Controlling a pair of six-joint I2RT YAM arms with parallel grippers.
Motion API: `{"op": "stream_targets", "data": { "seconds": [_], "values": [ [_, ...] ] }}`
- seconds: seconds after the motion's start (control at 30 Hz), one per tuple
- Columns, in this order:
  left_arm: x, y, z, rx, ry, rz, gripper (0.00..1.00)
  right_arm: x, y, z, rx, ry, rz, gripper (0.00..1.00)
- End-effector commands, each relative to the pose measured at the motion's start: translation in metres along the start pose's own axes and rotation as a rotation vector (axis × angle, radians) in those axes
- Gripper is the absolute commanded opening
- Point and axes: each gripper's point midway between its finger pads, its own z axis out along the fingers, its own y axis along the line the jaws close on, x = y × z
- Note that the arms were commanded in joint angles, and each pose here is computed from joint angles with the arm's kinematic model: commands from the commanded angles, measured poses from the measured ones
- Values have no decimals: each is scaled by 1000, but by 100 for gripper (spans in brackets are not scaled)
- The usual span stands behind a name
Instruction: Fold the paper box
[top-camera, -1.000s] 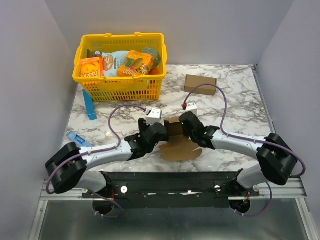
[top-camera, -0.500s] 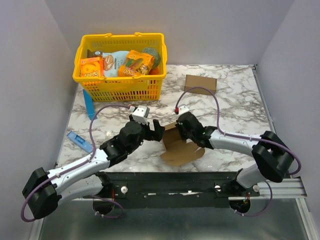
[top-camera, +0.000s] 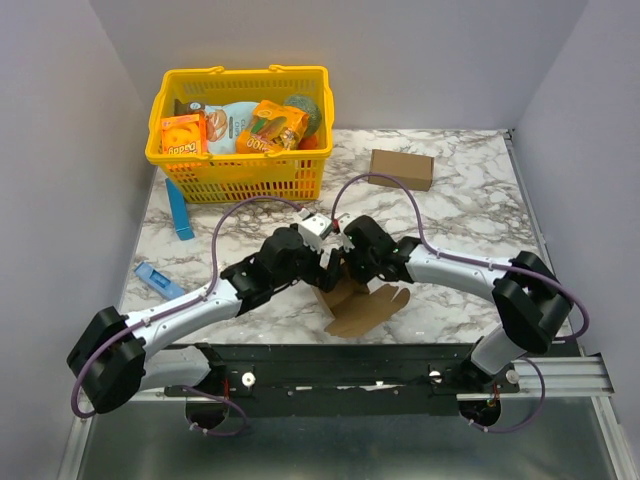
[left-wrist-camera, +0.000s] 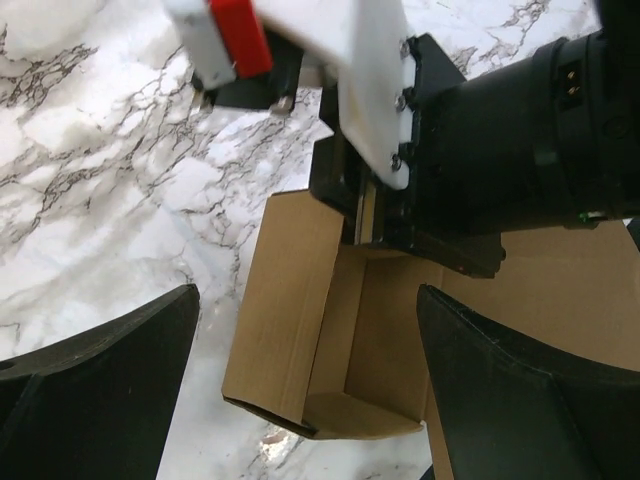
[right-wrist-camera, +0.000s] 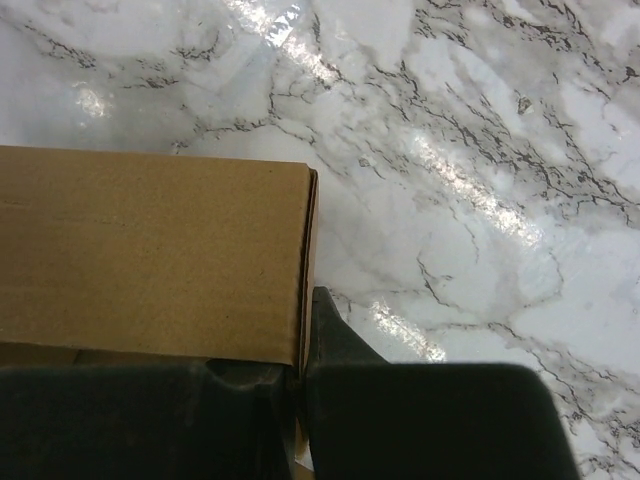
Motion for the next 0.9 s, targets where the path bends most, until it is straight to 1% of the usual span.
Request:
{"op": "stream_targets", "data": {
  "seconds": [0.0,0.07,0.1,0.17,0.2,0.27,0.3,0.37,0.4,0.5,0.63,0.7,0.8,0.87],
  "values": [
    [3,3,7,-17,41,23,99,17,-1,-3,0,125,-23,19],
    [6,11,7,-62,41,4,99,18,-1,-4,5,132,-13,27],
    [8,13,6,-78,38,-18,99,18,0,-4,1,133,-9,39],
    [8,15,4,-88,21,-39,99,12,3,-7,-11,117,6,46],
    [10,16,2,-92,17,-55,99,10,4,-9,-20,111,10,53],
    [13,17,2,-94,19,-71,99,0,8,-15,-39,86,20,61],
    [18,19,1,-101,27,-78,99,-3,10,-17,-44,80,22,67],
    [19,19,1,-96,18,-94,99,-8,12,-20,-54,73,23,71],
    [24,20,1,-97,20,-103,99,-15,12,-21,-53,61,29,76],
    [31,23,3,-98,15,-139,99,-25,14,-26,-54,55,38,80],
    [47,34,6,-138,42,-175,99,-41,15,-35,-56,36,56,81],
    [54,38,6,-158,48,-206,97,-44,15,-40,-56,41,53,82],
    [61,44,4,-189,47,-246,94,-58,15,-51,-56,11,60,82],
    [66,51,2,-228,50,-267,93,-72,17,-66,-67,-35,68,84]
  ]
}}
